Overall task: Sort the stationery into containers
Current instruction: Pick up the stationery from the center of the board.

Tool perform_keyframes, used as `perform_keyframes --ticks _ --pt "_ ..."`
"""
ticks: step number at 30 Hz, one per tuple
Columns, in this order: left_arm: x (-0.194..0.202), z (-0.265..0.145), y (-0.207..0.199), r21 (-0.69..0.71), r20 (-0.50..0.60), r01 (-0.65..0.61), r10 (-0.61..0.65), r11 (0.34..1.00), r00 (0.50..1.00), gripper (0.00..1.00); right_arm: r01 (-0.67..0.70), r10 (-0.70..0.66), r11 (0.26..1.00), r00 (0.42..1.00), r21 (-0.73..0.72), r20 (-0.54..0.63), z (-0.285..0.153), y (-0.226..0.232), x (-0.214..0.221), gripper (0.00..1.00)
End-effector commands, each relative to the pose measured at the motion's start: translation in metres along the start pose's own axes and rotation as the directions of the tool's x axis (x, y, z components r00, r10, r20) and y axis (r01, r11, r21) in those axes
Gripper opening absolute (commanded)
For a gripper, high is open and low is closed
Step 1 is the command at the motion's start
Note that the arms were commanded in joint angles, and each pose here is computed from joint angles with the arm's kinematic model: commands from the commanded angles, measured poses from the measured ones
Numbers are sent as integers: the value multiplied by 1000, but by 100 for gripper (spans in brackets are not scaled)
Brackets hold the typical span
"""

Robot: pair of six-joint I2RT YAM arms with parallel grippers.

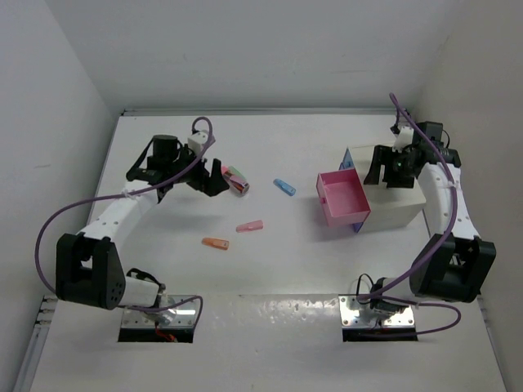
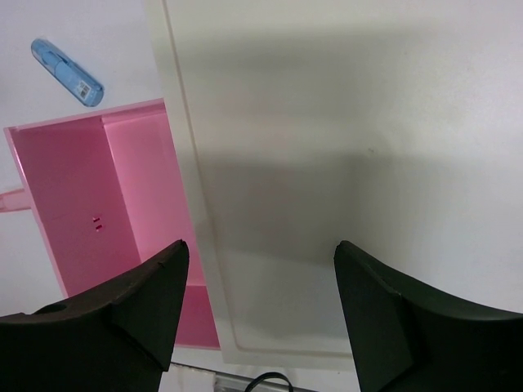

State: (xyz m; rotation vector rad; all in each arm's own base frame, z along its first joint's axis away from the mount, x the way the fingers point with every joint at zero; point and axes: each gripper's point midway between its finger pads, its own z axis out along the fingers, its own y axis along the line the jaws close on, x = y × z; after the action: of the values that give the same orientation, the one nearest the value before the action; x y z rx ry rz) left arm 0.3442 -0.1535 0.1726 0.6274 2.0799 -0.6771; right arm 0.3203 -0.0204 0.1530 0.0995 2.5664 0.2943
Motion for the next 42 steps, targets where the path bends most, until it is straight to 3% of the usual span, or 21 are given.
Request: perform_keyframes --ticks 1,9,15,28,42 --pt "2 -11 -5 64 22 -24 23 998 999 100 2 -2 1000 999 16 35 -11 -1 -7 72" --pt "10 -20 3 32 44 -71 70 997 997 99 6 -6 1000 999 16 32 -12 0 -4 71" --pt "20 -24 0 93 26 -116 114 989 993 99 9 -10 1000 999 5 34 -13 2 -4 71" --pt "38 -25 26 65 -30 -83 85 994 996 95 32 -32 999 999 -11 28 -14 4 -11 69" --pt "35 -15 47 25 3 -46 46 999 999 91 120 -120 993 993 -7 22 -20 0 -32 68"
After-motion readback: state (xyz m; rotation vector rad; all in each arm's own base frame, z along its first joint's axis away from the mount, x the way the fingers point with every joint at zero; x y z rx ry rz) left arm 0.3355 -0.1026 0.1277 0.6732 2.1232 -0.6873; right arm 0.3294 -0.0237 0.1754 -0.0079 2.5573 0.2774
